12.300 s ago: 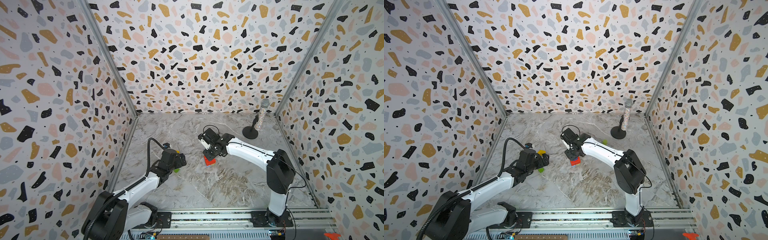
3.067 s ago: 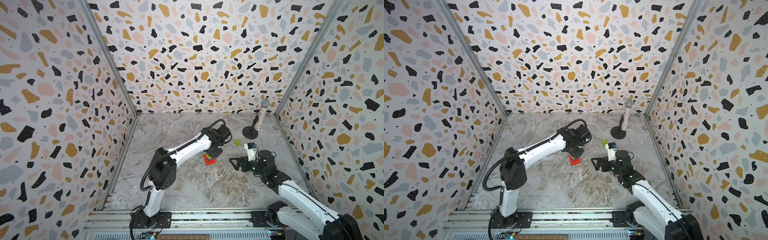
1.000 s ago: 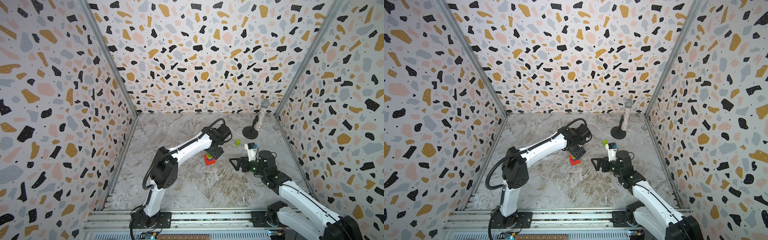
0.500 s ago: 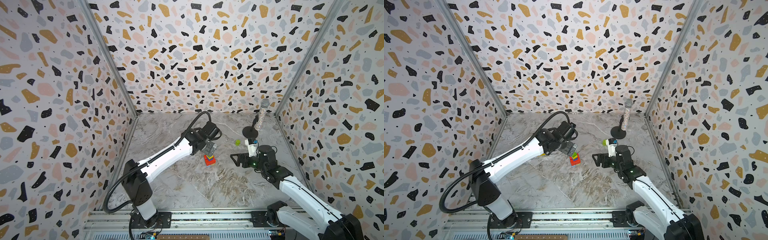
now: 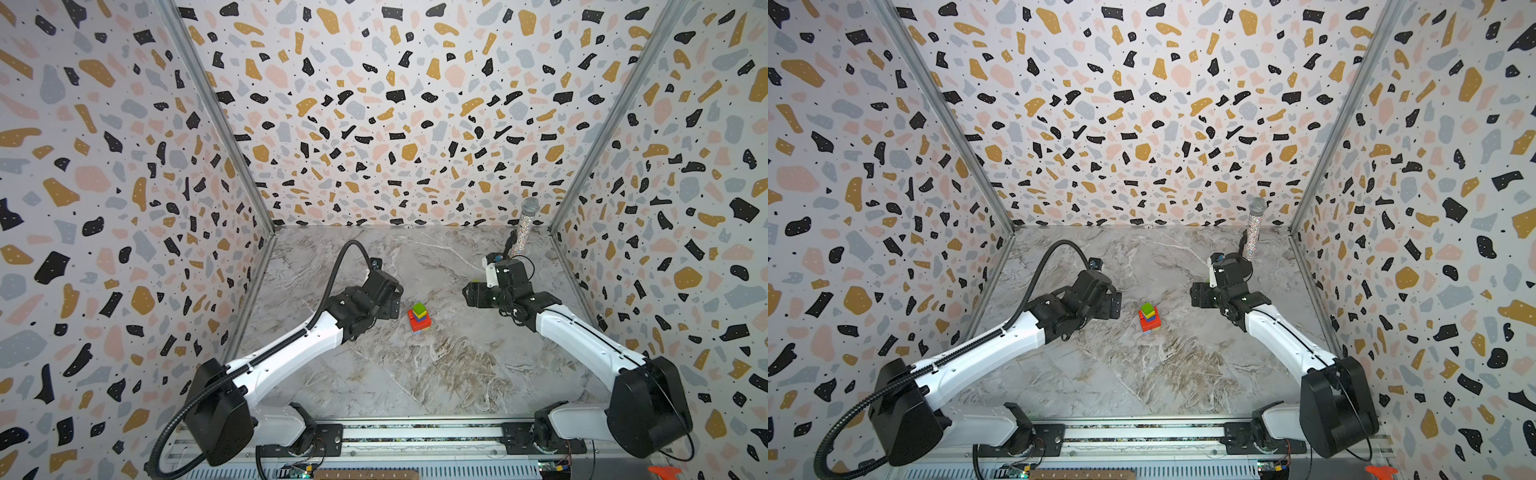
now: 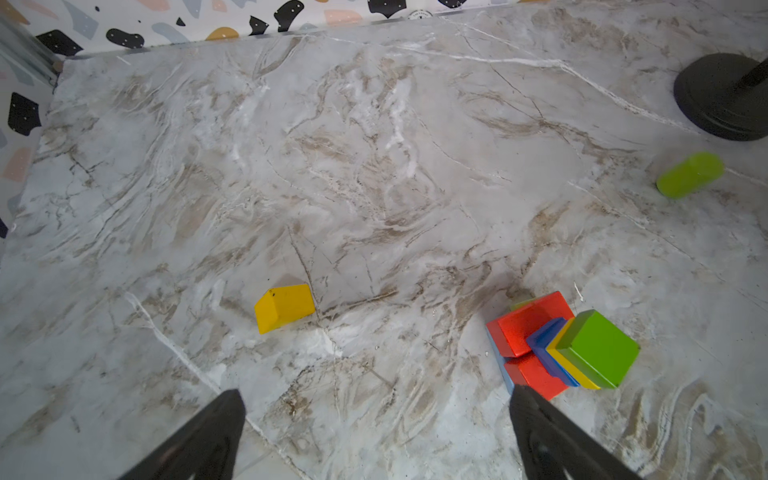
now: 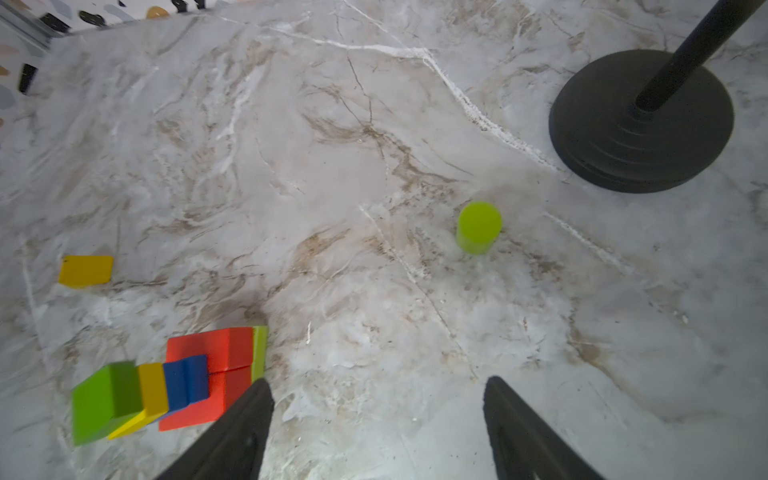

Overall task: Build the wood block tower
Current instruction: 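Open the left gripper and draw it back from the stack, then move the right gripper over the lime-green cylinder while the left gripper withdraws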

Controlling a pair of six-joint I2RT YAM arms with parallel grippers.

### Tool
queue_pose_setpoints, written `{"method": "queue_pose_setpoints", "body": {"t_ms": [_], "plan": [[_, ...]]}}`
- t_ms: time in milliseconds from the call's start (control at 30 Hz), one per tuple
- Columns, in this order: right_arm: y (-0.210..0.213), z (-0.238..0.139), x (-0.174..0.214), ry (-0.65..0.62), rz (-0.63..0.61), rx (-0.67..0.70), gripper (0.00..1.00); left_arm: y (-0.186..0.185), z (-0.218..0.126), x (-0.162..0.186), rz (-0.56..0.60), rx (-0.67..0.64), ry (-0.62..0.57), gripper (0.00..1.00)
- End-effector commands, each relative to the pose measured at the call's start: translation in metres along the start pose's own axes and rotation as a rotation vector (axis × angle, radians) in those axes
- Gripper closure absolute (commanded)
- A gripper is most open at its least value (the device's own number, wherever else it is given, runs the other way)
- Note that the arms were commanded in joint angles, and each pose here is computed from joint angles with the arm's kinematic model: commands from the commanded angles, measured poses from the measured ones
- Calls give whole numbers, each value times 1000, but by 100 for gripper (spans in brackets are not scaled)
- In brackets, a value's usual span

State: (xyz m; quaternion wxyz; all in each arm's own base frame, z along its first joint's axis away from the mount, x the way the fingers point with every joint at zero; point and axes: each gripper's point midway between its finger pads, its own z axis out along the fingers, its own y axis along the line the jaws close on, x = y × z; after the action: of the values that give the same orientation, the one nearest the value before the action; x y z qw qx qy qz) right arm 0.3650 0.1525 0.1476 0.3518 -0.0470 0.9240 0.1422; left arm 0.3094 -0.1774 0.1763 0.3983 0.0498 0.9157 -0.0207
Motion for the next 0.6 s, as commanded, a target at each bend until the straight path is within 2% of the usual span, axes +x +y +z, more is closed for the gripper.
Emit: {"method": "queue_pose_setpoints", "body": {"t_ms": [0,167,367,567], "plan": [[-9,1,-18,4,-31,75,18,6,1,-9,-78,-9,-88,0],[-14,24,-28,51,-47,121,19,17,10,16,-89,-35,-79,0],[-22,48,-34,107,-61,149,35,15,24,41,-118,9,-75,0],[-40,64,-36,151,-49,181,32,17,31,48,-137,12,-103,0]]}}
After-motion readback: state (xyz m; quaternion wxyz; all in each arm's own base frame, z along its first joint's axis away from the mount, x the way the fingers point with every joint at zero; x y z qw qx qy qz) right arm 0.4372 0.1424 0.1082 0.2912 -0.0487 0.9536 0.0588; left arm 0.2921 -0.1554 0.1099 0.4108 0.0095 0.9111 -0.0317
